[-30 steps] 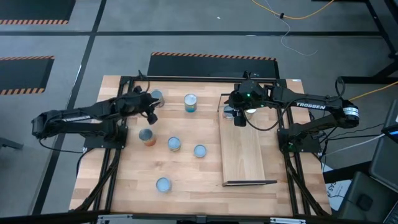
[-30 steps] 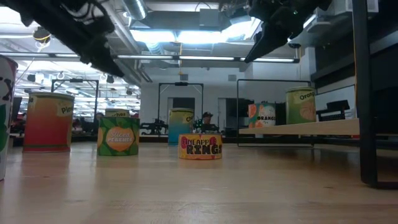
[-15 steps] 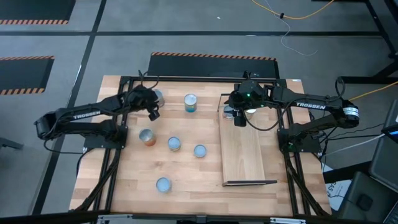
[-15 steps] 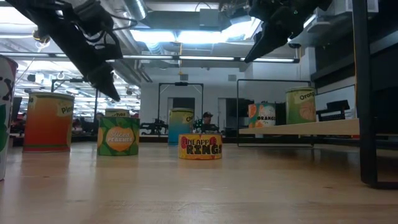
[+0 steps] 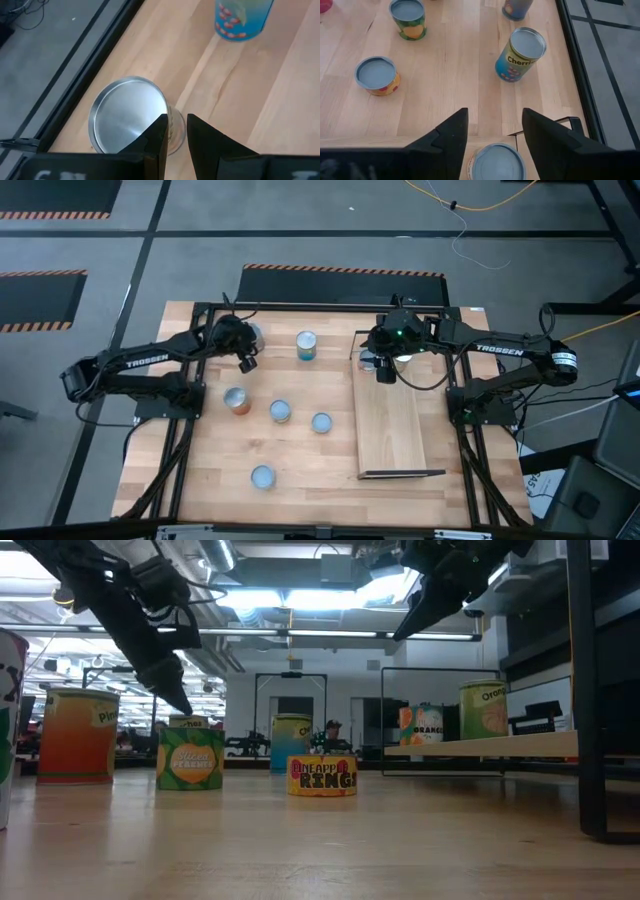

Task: Pick and place cans onto a shelf
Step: Put the canned peaches on the shelf

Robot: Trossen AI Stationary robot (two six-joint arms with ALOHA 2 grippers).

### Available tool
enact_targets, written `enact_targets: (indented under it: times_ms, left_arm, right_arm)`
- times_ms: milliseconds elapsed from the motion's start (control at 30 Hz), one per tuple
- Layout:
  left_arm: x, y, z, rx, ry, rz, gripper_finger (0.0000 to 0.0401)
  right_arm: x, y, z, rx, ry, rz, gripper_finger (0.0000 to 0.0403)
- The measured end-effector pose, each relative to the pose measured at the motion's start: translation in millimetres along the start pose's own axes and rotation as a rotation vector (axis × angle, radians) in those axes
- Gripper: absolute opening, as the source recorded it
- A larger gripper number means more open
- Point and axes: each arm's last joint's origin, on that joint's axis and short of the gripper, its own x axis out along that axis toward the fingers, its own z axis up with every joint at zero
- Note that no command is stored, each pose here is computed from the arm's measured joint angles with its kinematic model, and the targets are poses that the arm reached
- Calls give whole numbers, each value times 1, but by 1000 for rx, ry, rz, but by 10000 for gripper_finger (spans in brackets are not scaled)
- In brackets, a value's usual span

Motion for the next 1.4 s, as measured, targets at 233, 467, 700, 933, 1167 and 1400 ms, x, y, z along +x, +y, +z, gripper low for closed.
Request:
enact_targets:
  times_ms: [233,467,700,933,1167,1400]
  left_arm:
    - [7,1,0,-3,22,5,64]
    - [7,1,0,-3,23,9,57]
    - [7,1,0,-4,21,10,22]
    - [7,1,0,-5,20,9,4]
    - [7,0,3,-15,-18,-23,2]
    - [7,-5,6,-34,-54,-113,1]
  right_arm:
    - [0,0,0,0,0,0,191]
    - [0,0,0,0,0,0,191]
    - [0,0,0,0,0,0,191]
    - [0,0,0,0,0,0,191]
    - [0,0,0,0,0,0,191]
    - [0,0,0,0,0,0,191]
